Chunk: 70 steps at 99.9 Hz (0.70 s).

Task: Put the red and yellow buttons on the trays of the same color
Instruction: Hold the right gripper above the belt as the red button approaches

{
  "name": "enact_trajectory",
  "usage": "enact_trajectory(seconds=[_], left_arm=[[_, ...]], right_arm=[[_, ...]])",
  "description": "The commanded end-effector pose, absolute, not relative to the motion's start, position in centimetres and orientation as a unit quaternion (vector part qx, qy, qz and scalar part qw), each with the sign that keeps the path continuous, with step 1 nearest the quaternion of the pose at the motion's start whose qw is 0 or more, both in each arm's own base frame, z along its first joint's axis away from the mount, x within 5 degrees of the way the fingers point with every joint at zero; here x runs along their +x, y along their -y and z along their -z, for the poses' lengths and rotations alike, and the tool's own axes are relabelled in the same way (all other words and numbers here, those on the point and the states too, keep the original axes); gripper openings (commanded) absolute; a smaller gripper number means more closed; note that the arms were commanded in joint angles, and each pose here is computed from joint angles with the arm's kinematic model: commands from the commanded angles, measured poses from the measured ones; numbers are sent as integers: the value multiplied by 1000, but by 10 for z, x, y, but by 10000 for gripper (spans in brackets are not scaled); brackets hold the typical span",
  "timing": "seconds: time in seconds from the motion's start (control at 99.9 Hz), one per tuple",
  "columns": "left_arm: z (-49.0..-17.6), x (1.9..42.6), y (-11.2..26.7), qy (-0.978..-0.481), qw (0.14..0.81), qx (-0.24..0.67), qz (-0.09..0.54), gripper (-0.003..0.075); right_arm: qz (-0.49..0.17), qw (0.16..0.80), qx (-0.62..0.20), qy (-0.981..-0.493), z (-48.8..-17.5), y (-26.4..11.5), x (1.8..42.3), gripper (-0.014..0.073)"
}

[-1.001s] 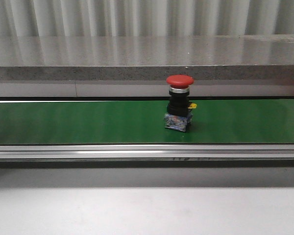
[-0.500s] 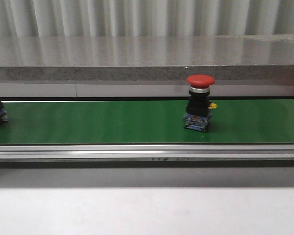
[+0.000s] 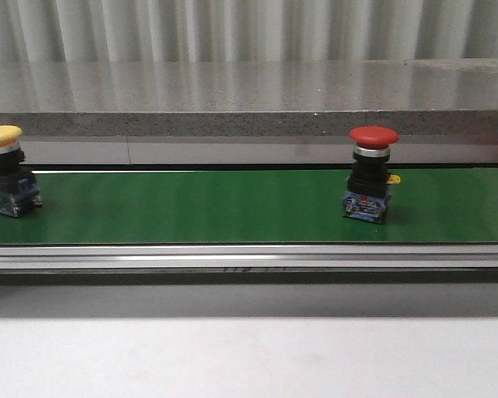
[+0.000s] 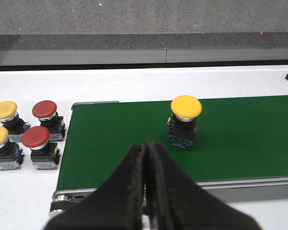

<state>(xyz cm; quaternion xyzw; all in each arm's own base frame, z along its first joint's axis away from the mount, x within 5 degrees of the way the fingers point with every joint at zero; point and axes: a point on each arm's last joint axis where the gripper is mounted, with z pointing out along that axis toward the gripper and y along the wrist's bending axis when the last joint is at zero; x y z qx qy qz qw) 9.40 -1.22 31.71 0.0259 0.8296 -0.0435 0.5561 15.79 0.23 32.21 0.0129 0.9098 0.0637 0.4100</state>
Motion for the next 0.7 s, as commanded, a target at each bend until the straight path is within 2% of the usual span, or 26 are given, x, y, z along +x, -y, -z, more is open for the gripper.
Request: enact_trajectory(seconds=[0.0, 0.48, 0.6, 0.69], left_arm=[[-332, 95, 15, -801, 595, 36, 55, -20], [-331, 95, 15, -802, 594, 36, 55, -20], [-331, 95, 15, -802, 594, 36, 55, -20], [-331, 95, 15, -802, 594, 36, 55, -20]], right_arm=[[-61, 446, 11, -893, -335, -2, 160, -67], [-63, 438, 9, -897, -333, -3, 159, -50], [-65, 426, 8, -903, -332, -3, 157, 81], [-67, 417, 6, -907, -330, -4, 156, 277]])
